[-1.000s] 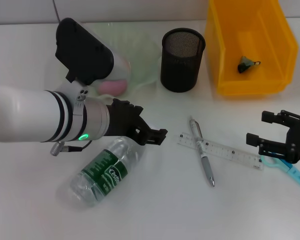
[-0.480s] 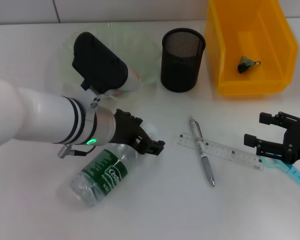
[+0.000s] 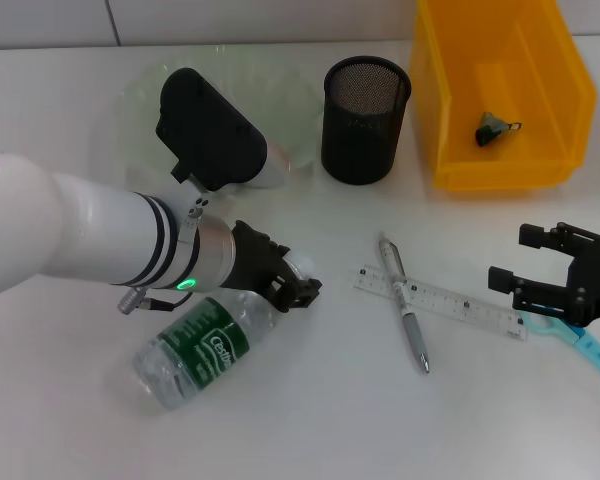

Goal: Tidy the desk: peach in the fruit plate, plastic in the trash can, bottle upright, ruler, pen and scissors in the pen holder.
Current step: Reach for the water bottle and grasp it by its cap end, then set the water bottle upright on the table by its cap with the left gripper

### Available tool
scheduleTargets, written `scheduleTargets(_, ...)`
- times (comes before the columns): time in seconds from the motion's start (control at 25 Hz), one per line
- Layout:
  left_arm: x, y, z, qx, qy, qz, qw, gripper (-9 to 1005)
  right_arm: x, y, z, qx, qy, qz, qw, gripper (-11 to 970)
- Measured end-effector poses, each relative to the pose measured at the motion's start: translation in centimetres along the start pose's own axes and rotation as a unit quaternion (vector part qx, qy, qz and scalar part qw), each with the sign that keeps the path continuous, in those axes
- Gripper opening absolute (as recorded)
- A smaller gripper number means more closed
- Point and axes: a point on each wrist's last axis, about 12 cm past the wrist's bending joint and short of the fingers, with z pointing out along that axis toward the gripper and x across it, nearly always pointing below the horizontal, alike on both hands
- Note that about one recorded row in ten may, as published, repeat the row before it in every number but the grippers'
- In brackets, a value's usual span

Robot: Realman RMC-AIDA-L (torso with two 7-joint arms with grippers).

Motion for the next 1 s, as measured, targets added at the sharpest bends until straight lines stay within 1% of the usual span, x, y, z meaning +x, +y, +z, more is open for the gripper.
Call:
scheduleTargets(0.12,0.0,0.0,0.0,-0.003,0.004,0.007,1.000,532,-0.1,0.0,0.1,-0.001,-0.001,0.001,1.000,795)
scheduleTargets(0.24,-0.4,-0.2,-0.5,-0.005,-0.003,0.016,1.000,500,-0.1,0.0,0.1,-0.002,-0.001,0.002,1.000,796)
scheduleTargets(0.28,-0.6,-0.5,-1.2,-0.003,-0.007,0.027,1.000,489,-0.1,0.0,0.1,-0.002,-0.001,0.002,1.000,796)
scheduleTargets(0.36,-0.6,-0.6,-1.6,-0.002,-0.010,0.032,0.999,468,-0.1,0.0,0.1,-0.002,-0.001,0.003,1.000,796)
scheduleTargets(0.4,-0.7,-0.6,-2.6,-0.002,-0.020,0.044,0.999,457,-0.1,0.0,0.1,-0.002,-0.001,0.003,1.000,796)
scheduleTargets(0.48,-0.6,-0.5,-3.4,-0.002,-0.030,0.051,0.998,435,-0.1,0.0,0.1,-0.002,-0.001,0.003,1.000,796)
scheduleTargets(0.52,-0.6,-0.4,-4.2,-0.001,-0.042,0.058,0.997,435,-0.1,0.0,0.1,-0.003,-0.001,0.004,1.000,796)
scheduleTargets(0.64,-0.3,-0.1,-5.9,0.004,-0.076,0.066,0.995,435,-0.2,0.0,0.2,-0.005,-0.002,0.004,1.000,796)
scheduleTargets(0.72,0.3,0.5,-7.5,0.009,-0.117,0.066,0.991,435,-0.2,0.0,0.2,-0.005,-0.002,0.005,1.000,796)
scheduleTargets(0.92,1.9,2.0,-9.4,0.021,-0.187,0.056,0.981,435,-0.3,0.0,0.2,-0.006,-0.002,0.010,1.000,796)
scheduleTargets(1.0,2.4,2.3,-9.5,0.023,-0.195,0.052,0.979,434,-0.3,0.0,0.2,-0.006,-0.002,0.012,1.000,796)
